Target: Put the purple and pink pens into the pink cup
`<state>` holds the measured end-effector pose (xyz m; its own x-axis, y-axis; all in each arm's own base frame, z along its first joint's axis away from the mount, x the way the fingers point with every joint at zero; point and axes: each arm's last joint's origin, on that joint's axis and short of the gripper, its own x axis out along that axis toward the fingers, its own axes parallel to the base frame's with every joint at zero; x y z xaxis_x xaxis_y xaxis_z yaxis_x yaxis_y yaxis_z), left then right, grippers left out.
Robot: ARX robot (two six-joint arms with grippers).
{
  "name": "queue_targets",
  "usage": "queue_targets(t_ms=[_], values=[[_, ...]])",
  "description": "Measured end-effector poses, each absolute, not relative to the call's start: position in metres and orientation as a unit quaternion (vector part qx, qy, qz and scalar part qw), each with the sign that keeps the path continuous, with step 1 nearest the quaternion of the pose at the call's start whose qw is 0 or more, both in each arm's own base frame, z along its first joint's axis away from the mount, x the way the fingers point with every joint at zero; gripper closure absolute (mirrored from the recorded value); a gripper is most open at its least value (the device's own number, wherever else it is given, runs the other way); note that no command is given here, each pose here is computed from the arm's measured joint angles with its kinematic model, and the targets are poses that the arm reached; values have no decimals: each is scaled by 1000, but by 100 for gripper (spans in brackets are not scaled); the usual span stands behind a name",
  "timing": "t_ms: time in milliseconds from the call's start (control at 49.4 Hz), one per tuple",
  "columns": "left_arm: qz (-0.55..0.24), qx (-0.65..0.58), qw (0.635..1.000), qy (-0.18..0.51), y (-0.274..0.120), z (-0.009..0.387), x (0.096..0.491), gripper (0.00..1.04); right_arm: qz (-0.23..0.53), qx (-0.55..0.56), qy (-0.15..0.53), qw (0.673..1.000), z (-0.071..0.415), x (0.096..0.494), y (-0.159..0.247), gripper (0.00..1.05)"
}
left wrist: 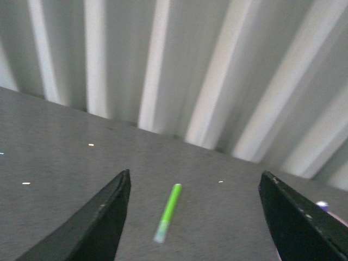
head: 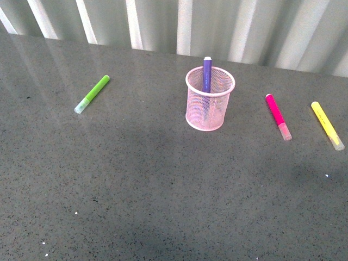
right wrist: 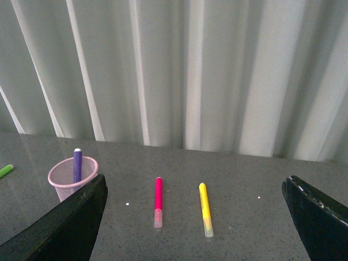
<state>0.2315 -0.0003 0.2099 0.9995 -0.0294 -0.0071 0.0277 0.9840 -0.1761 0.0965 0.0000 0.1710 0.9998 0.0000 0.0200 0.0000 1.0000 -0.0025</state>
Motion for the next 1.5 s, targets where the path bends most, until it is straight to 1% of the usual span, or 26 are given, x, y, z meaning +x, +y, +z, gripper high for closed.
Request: queue_targets(t_ms=[20,61,81,223,263,364,547,830,1498], values=[[-9,-77,997,4,0,208,229,32,0,-1,-10,1000,171,97,0,7],[-1,-50,999,6,0,202,219,41,0,-1,-10,1000,171,97,0,7],[0,-48,999,6,0,201,217,43,0,-1,-10,1000,171,97,0,7],[-1,-17,1000,5,0,192,198,68,0,-1,-10,1000,171,97,0,7],[-1,-12,1000,4,0,189,191,79,0,-1,-10,1000,171,97,0,7],[0,-9,1000,3,0,184,178,101,0,-1,-10,1000,171,97,0,7],[0,-4,1000,5,0,177,160,101,0,-1,-10,1000,171,97,0,7],[0,-4,1000,-1,0,167,144,101,0,-1,-10,1000,171,97,0,7],[0,-4,1000,-12,0,174,117,101,0,-1,-10,1000,171,97,0,7]])
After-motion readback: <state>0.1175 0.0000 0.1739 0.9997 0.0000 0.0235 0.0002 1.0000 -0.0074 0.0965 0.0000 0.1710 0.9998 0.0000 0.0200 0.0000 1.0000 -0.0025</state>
